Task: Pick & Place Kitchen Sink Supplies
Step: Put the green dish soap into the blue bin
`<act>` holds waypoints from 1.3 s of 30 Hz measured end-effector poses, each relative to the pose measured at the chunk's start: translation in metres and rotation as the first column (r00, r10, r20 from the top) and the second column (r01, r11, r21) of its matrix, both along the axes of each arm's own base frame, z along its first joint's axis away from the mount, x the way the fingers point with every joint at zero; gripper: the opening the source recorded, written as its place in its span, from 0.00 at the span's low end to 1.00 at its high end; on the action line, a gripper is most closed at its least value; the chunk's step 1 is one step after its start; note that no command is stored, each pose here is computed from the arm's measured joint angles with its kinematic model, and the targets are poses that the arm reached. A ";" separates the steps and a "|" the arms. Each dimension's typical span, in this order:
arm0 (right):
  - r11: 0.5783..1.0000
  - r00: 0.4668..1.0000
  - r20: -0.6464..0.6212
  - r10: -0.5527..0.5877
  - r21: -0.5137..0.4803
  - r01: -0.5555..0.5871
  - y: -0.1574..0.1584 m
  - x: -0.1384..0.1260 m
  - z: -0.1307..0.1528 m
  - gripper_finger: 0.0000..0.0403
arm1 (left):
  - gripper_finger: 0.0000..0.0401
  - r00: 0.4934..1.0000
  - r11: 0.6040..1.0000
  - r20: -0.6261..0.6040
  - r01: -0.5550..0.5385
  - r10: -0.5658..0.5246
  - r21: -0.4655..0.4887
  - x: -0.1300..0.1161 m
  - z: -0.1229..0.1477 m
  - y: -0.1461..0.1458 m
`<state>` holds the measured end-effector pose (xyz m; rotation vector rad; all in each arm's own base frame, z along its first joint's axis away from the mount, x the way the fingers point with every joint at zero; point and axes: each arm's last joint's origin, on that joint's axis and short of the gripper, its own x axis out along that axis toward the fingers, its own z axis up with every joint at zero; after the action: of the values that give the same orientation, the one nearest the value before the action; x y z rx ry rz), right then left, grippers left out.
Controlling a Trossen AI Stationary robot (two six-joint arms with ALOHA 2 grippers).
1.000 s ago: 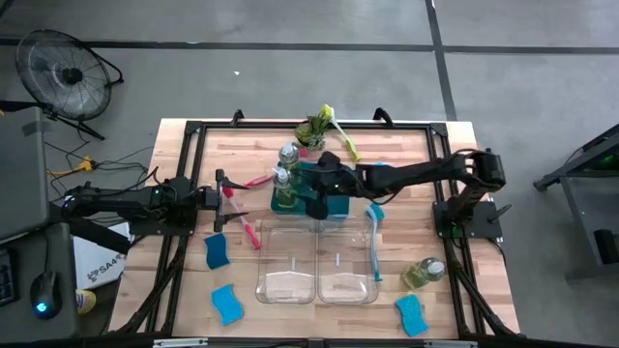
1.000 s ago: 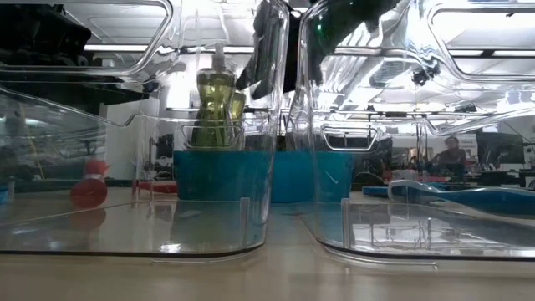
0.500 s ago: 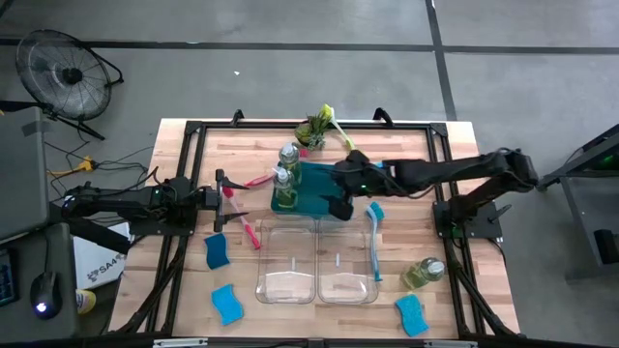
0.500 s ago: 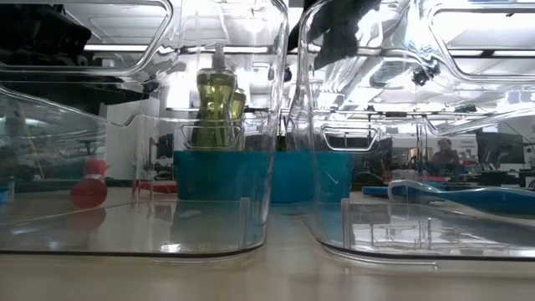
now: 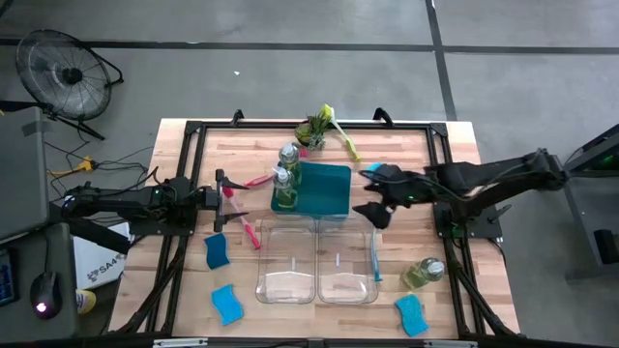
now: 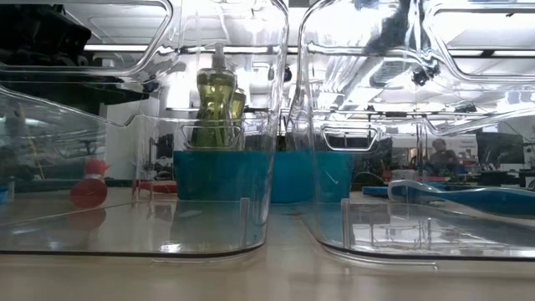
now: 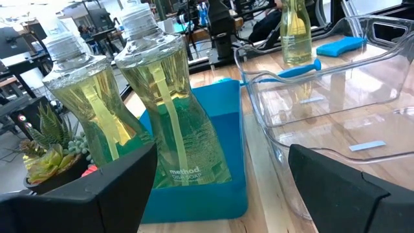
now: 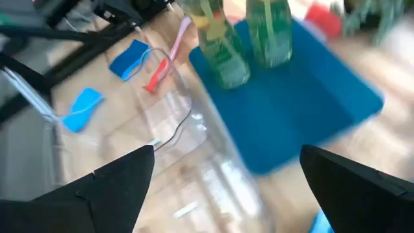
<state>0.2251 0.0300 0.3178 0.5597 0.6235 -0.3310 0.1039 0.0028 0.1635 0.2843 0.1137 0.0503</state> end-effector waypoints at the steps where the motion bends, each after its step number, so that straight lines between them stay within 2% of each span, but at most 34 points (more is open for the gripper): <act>1: 0.999 1.000 0.008 -0.018 0.039 0.018 0.002 -0.006 -0.002 0.95 | 0.86 1.000 1.000 0.000 0.000 0.000 0.000 0.000 0.000 0.000; 6: 0.979 0.996 0.051 -0.077 0.192 0.065 0.008 -0.033 -0.003 0.93 | 0.86 1.000 1.000 0.000 0.000 0.000 0.000 0.000 0.000 0.000; 8: 0.974 0.995 0.072 -0.075 0.220 0.057 0.010 -0.042 -0.001 0.93 | 0.86 1.000 1.000 0.000 0.000 0.000 0.000 0.000 0.000 0.000; 18: 0.970 0.997 0.067 0.033 0.236 -0.048 0.023 -0.079 0.013 0.93 | 0.86 1.000 1.000 0.000 0.000 0.000 0.000 0.000 0.000 0.000; 23: 0.980 0.998 0.030 0.059 0.188 -0.064 0.029 -0.102 0.012 0.93 | 0.86 1.000 1.000 0.000 0.000 0.000 0.000 0.000 0.000 0.000; 28: 0.978 0.984 0.005 0.176 0.109 -0.175 0.033 -0.119 0.011 0.93 | 0.86 1.000 1.000 0.000 0.000 0.000 0.000 0.000 0.000 0.000; 32: 0.951 0.952 -0.015 0.305 0.063 -0.303 0.033 -0.133 0.011 0.93 | 0.86 1.000 1.000 0.000 0.000 0.000 0.000 0.000 0.000 0.000; 34: 0.939 0.940 -0.019 0.339 0.073 -0.337 0.031 -0.140 0.011 0.93 | 0.86 1.000 1.000 0.000 0.000 0.000 0.000 0.000 0.000 0.000; 39: 0.934 0.939 -0.034 0.343 0.117 -0.337 0.022 -0.157 0.010 0.93 | 0.86 1.000 1.000 0.000 0.000 0.000 0.000 0.000 0.000 0.000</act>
<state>0.0678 0.0518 0.3282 0.5376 0.7808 0.0158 0.1039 0.0029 0.1634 0.2846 0.1141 0.0506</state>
